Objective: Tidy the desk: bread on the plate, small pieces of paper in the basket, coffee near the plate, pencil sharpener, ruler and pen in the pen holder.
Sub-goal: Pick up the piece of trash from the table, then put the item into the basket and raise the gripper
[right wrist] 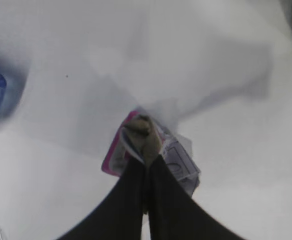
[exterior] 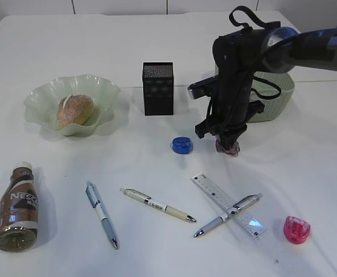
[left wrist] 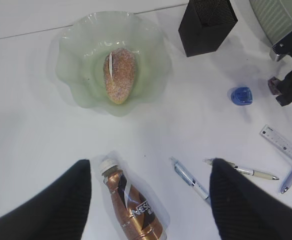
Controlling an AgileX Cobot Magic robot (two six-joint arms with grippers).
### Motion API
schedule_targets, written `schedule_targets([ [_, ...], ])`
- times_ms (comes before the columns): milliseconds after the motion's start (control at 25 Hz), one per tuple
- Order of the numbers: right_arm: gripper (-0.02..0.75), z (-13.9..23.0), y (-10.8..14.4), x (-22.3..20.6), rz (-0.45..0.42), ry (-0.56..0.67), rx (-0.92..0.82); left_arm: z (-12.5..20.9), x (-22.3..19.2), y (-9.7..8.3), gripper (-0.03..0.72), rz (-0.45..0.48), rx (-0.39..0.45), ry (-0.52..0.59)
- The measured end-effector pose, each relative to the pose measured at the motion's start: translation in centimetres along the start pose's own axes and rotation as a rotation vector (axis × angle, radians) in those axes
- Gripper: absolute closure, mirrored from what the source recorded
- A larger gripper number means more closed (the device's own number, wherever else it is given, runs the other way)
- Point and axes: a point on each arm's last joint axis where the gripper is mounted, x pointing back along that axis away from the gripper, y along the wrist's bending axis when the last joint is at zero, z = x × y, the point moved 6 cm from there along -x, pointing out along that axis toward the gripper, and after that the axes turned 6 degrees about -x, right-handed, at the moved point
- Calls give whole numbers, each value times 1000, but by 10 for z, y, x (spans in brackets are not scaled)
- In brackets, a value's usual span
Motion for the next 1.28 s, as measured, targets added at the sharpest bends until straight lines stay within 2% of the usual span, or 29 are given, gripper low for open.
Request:
schedule_targets([
  [160, 722, 2, -1, 11, 2, 40, -6, 0, 0, 0, 168, 0, 0, 0],
  [360, 722, -14, 2, 30, -32, -24, -25, 0, 0, 0, 168, 0, 0, 0],
  [560, 722, -28, 19, 56, -163, -91, -71, 0, 0, 0, 168, 0, 0, 0],
  [800, 722, -38, 19, 71, -175, -144, -74, 0, 0, 0, 168, 0, 0, 0],
  [960, 722, -60, 9, 111, -135, -284, -82, 0, 0, 0, 168, 0, 0, 0],
  [1120, 722, -64, 1, 122, -118, -321, -97, 0, 0, 0, 169, 0, 0, 0],
  [1280, 722, -66, -41, 126, -89, -337, -186, 0, 0, 0, 169, 0, 0, 0],
])
